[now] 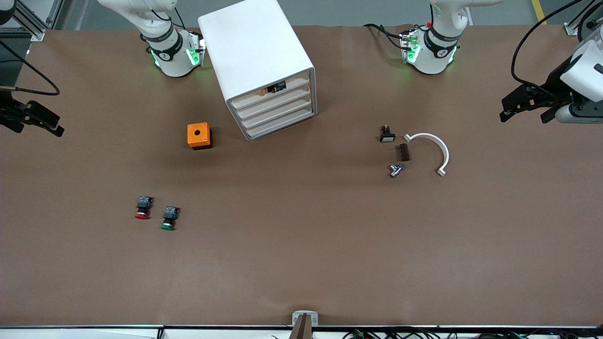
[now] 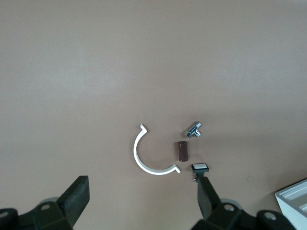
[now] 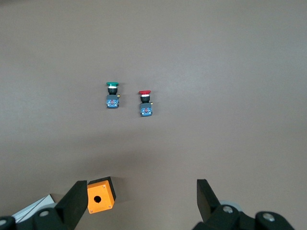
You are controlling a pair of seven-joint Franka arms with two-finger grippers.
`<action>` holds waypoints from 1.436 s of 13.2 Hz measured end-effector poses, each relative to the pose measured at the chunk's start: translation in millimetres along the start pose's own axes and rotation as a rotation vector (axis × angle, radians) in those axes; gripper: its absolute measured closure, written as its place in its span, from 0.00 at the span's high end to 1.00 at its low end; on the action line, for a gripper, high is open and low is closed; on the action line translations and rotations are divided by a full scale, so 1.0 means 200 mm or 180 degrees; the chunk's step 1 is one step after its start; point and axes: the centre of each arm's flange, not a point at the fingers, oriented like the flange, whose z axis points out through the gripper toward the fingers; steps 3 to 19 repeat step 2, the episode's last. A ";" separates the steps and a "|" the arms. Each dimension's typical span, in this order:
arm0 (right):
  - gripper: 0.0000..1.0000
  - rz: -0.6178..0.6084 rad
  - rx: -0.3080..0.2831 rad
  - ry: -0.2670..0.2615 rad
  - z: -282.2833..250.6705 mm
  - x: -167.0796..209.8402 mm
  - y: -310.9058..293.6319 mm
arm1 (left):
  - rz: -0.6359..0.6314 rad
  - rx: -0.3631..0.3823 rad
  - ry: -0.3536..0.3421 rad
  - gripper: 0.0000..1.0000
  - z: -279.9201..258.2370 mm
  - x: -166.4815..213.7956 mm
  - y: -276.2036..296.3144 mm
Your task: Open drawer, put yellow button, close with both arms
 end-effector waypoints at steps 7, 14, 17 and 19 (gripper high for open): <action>1.00 0.0000 0.0000 0.0000 0.00 0.00 0.00 | -0.0002 0.0000 0.0006 1.00 0.00 0.00 0.00; 1.00 0.0000 0.0000 0.0000 0.00 0.00 0.00 | -0.0002 0.0000 0.0006 1.00 0.00 0.00 0.00; 1.00 0.0000 0.0000 0.0000 0.00 0.00 0.00 | -0.0002 0.0000 0.0006 1.00 0.00 0.00 0.00; 1.00 0.0000 0.0000 0.0000 0.00 0.00 0.00 | -0.0002 0.0000 0.0006 1.00 0.00 0.00 0.00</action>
